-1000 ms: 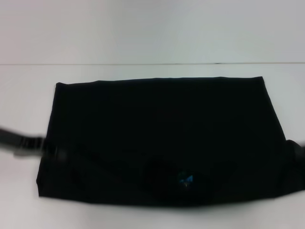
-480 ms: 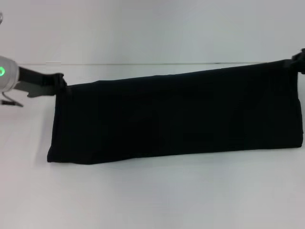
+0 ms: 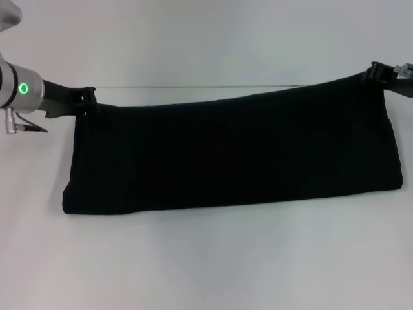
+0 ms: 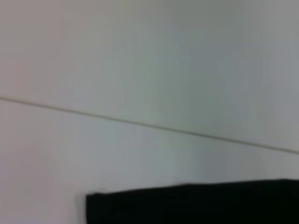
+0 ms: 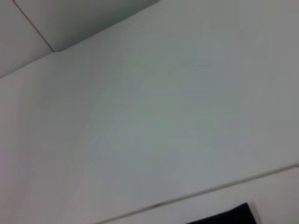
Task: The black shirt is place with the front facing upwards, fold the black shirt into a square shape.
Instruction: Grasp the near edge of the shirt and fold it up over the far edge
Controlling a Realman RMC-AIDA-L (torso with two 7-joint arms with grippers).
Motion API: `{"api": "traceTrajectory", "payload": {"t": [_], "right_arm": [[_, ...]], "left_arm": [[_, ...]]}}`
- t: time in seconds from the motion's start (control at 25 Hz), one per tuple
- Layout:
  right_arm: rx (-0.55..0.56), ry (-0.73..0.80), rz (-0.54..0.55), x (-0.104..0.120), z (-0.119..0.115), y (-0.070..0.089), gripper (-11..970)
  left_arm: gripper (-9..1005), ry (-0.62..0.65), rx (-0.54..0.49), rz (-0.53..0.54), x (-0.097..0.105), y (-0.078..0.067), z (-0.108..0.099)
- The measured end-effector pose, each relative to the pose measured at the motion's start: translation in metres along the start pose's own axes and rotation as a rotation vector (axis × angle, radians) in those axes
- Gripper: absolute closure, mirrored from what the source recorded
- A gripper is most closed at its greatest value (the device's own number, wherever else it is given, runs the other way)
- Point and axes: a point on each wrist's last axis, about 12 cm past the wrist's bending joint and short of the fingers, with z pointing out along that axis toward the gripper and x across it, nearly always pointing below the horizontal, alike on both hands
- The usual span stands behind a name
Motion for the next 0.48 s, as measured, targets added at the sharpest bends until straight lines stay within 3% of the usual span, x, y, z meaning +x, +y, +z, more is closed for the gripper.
{"api": "traceTrajectory", "payload": {"t": [0.48], "right_arm": [[0.042, -0.026, -0.053, 0.0039, 0.01, 0.0098, 863]], "left_arm": [[981, -0.046, -0.039, 0.062, -0.0079, -0.0087, 0.0055]]}}
